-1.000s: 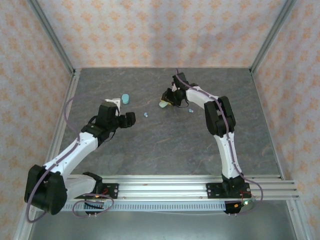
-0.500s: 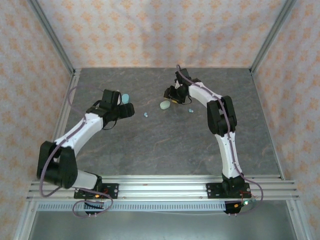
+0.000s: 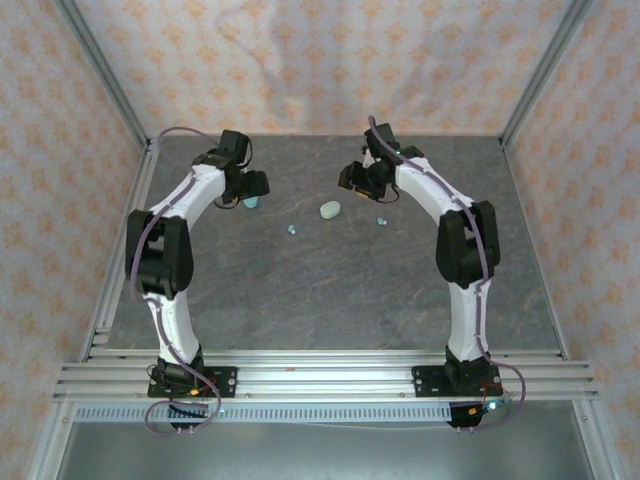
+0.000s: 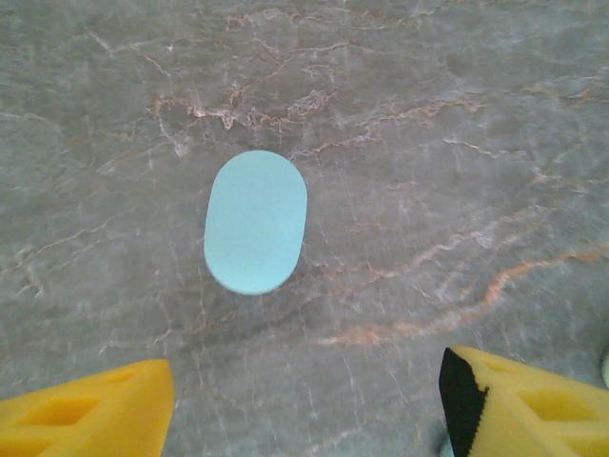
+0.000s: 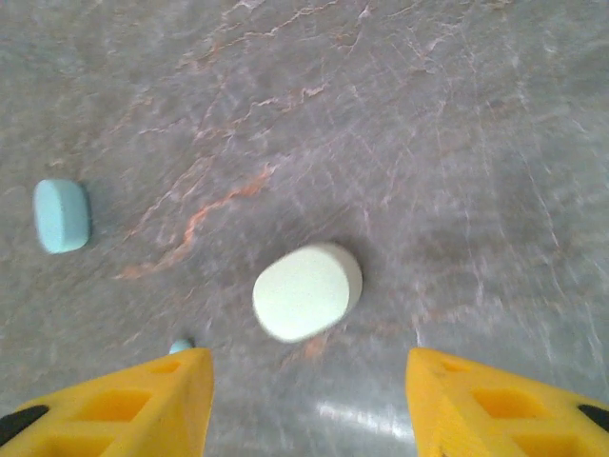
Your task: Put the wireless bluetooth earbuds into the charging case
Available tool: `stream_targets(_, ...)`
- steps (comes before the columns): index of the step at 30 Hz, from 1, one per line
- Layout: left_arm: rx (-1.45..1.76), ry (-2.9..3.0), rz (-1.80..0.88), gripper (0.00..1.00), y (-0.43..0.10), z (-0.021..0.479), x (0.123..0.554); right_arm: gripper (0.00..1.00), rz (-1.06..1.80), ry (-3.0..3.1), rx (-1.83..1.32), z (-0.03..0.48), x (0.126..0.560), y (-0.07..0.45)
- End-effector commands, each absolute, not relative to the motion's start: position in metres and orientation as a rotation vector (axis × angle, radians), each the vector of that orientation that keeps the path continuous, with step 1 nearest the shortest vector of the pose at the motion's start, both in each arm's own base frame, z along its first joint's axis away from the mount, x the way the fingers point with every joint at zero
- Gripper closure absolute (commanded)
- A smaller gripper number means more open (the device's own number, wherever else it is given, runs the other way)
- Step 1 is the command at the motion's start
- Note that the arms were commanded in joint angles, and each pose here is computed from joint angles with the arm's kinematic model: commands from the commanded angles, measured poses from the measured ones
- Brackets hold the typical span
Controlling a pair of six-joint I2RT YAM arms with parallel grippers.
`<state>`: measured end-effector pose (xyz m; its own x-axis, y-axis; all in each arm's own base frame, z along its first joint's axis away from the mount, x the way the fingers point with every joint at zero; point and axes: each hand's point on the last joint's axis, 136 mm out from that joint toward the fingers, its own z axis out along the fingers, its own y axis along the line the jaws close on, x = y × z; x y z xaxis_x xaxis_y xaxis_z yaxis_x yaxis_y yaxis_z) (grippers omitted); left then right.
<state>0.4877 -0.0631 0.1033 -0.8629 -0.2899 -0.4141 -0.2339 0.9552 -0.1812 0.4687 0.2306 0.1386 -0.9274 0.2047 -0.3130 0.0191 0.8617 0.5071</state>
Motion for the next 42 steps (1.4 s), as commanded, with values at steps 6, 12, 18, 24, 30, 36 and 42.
stream_targets(6, -0.351, 2.829, 0.005, 0.32, -0.043, 0.065, 0.5, 0.44, 0.693, 2.611, 0.185, 0.171, 0.433, 0.209)
stream_targets(12, -0.4, 2.865, -0.004, 0.35, -0.039, 0.046, 0.51, 0.44, 0.666, 2.586, 0.17, 0.186, 0.424, 0.201)
stream_targets(18, -0.422, 2.901, -0.023, 0.41, -0.037, 0.028, 0.515, 0.43, 0.662, 2.574, 0.16, 0.194, 0.421, 0.199)
stream_targets(24, -0.407, 2.931, -0.059, 0.54, -0.04, 0.015, 0.512, 0.43, 0.673, 2.583, 0.171, 0.193, 0.417, 0.2)
stream_targets(30, -0.287, 2.95, -0.097, 0.71, -0.045, 0.023, 0.498, 0.43, 0.738, 2.568, 0.21, 0.198, 0.412, 0.203)
stream_targets(36, -0.132, 2.899, -0.202, 0.76, -0.058, 0.052, 0.476, 0.43, 0.899, 2.554, 0.253, 0.207, 0.402, 0.216)
stream_targets(42, 0.155, 2.742, -0.455, 0.88, -0.105, 0.101, 0.436, 0.43, 1.072, 2.525, 0.266, 0.227, 0.384, 0.227)
